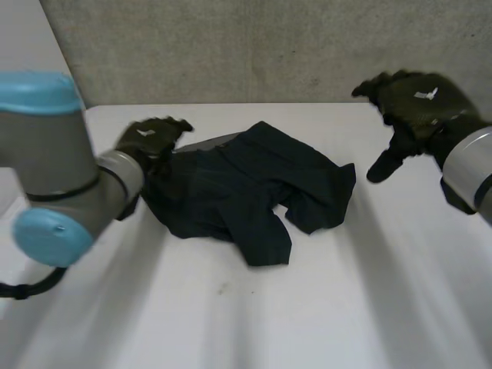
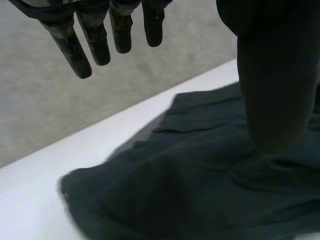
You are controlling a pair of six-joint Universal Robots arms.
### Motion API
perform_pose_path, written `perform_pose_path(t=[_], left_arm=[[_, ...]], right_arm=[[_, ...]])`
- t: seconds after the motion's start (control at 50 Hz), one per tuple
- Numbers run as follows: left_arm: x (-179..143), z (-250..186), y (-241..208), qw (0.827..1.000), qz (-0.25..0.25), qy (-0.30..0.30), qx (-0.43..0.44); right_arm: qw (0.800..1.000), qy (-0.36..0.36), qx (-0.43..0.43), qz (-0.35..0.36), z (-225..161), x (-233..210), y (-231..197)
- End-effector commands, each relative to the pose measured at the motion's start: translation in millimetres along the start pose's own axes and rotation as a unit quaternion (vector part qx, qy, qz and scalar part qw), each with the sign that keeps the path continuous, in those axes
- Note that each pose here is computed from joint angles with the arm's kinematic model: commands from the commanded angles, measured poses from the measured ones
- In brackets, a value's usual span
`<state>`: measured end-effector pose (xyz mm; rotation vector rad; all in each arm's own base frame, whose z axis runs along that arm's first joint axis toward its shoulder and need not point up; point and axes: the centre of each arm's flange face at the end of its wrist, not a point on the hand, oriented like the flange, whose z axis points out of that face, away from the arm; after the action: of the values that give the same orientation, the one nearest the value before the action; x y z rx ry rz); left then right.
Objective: Fold the shorts.
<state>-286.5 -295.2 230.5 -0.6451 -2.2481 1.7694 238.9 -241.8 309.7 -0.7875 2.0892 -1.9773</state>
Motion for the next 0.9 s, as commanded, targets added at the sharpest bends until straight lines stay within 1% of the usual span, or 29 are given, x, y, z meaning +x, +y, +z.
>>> perform_pose_path(t=[0.02, 0.08, 0.16, 0.2, 0.26, 0.36, 0.42, 0.58, 0.68, 0.78, 0.88, 0.9], left_arm=[[53, 29, 27, 0.997, 0.017, 0.070, 0.012], [70, 36, 40, 0.996, 0.022, 0.085, 0.003], [82, 40, 60, 0.995, 0.027, 0.092, -0.027], [84, 38, 67, 0.995, 0.031, 0.088, -0.044], [80, 35, 74, 0.995, 0.034, 0.064, -0.069], [79, 24, 78, 0.995, 0.046, 0.024, -0.089], [78, 19, 77, 0.995, 0.048, 0.017, -0.091], [79, 6, 73, 0.994, 0.050, 0.020, -0.092], [84, 4, 73, 0.994, 0.053, 0.023, -0.089], [86, 8, 70, 0.995, 0.052, 0.023, -0.080], [83, 15, 55, 0.998, 0.045, 0.016, -0.048], [82, 17, 52, 0.998, 0.043, 0.014, -0.042]], right_arm=[[0.997, -0.018, -0.075, -0.025, 22, -7, 48], [0.995, -0.020, -0.093, -0.022, 32, -7, 62], [0.994, -0.026, -0.103, -0.016, 49, -9, 80], [0.995, -0.031, -0.096, -0.018, 65, -11, 88], [0.995, -0.035, -0.088, -0.017, 81, -12, 96], [0.995, -0.068, -0.073, -0.015, 121, -20, 115], [0.995, -0.073, -0.073, -0.014, 140, -22, 127], [0.993, -0.078, -0.092, -0.011, 166, -30, 166], [0.993, -0.073, -0.093, -0.011, 169, -29, 167], [0.995, -0.067, -0.077, -0.014, 161, -24, 144], [0.995, -0.067, -0.076, -0.021, 131, -20, 115], [0.994, -0.070, -0.085, -0.021, 119, -20, 108]])
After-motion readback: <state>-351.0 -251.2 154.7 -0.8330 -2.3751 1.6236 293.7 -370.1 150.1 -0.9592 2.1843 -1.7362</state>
